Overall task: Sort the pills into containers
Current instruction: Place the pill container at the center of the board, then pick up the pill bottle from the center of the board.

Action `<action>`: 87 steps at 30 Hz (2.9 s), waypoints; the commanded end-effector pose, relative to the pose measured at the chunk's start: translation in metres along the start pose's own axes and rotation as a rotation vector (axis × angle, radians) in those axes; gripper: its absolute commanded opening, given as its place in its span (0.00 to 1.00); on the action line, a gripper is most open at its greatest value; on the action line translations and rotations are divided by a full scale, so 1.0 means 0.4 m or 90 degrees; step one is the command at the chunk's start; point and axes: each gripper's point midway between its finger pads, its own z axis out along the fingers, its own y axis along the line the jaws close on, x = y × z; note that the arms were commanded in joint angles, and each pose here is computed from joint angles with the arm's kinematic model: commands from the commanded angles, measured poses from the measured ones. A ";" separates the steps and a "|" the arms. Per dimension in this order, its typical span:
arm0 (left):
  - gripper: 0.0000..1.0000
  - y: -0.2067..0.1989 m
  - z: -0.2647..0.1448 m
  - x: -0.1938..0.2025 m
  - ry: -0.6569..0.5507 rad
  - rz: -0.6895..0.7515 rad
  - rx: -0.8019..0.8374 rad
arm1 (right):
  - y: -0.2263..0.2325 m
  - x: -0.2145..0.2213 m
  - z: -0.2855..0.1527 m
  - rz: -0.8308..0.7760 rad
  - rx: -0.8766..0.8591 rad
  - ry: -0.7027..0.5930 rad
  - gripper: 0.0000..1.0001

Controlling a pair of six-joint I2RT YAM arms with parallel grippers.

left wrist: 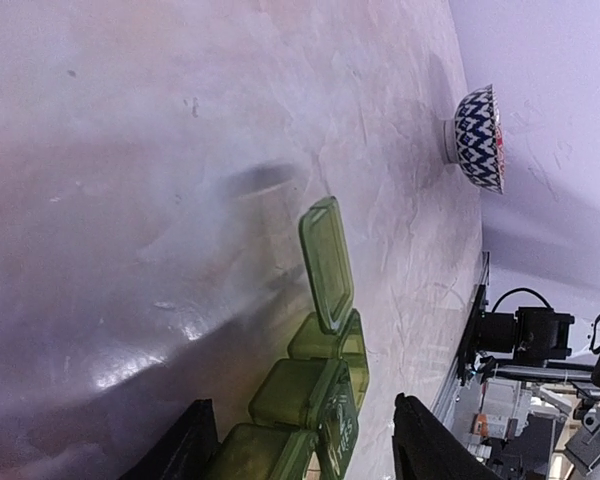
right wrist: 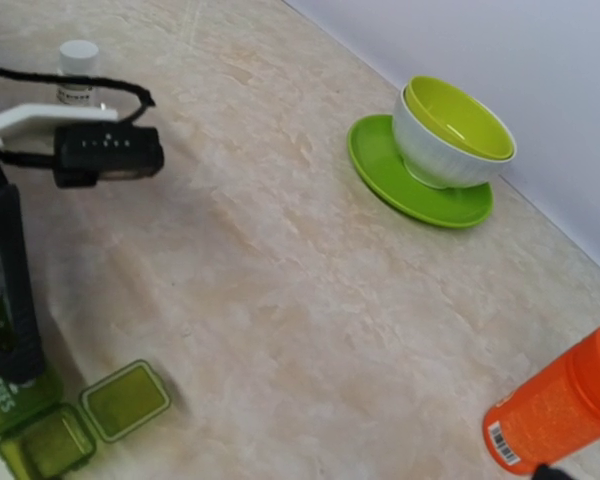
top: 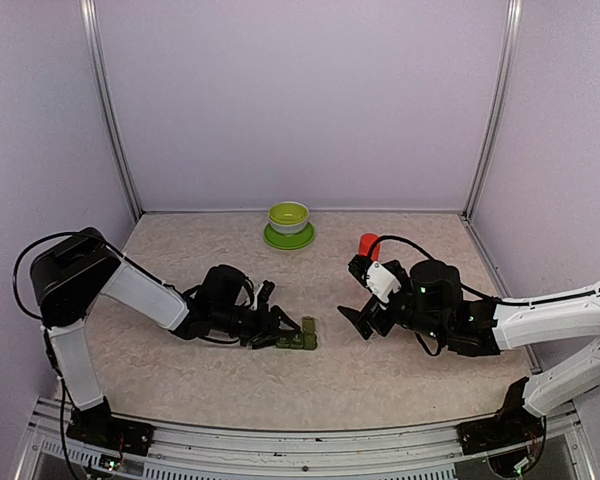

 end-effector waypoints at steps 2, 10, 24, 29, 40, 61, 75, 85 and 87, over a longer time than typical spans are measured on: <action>0.59 -0.003 -0.041 -0.060 -0.043 0.030 -0.037 | -0.015 0.010 0.001 0.006 0.018 0.003 1.00; 0.63 -0.020 -0.074 -0.106 -0.072 0.049 -0.039 | -0.036 0.019 0.007 0.017 0.043 0.020 1.00; 0.71 -0.039 -0.127 -0.143 -0.115 0.081 -0.079 | -0.051 0.007 0.007 0.033 0.058 0.020 1.00; 0.71 -0.022 -0.149 -0.144 -0.134 0.089 -0.105 | -0.058 0.009 0.008 0.036 0.067 0.023 1.00; 0.84 -0.131 -0.239 -0.173 -0.200 0.169 -0.101 | -0.169 0.039 0.053 0.127 0.114 0.052 1.00; 0.99 -0.116 -0.341 0.002 -0.223 0.201 -0.123 | -0.457 0.163 0.347 0.236 0.228 0.162 1.00; 0.99 -0.075 -0.286 0.028 -0.191 0.186 -0.122 | -0.465 0.247 0.367 0.221 0.261 0.215 0.87; 0.99 -0.073 -0.271 0.041 -0.180 0.178 -0.115 | -0.434 0.247 0.370 0.227 0.220 0.189 0.56; 0.99 -0.071 -0.269 0.043 -0.179 0.177 -0.116 | -0.430 0.247 0.369 0.227 0.216 0.187 0.51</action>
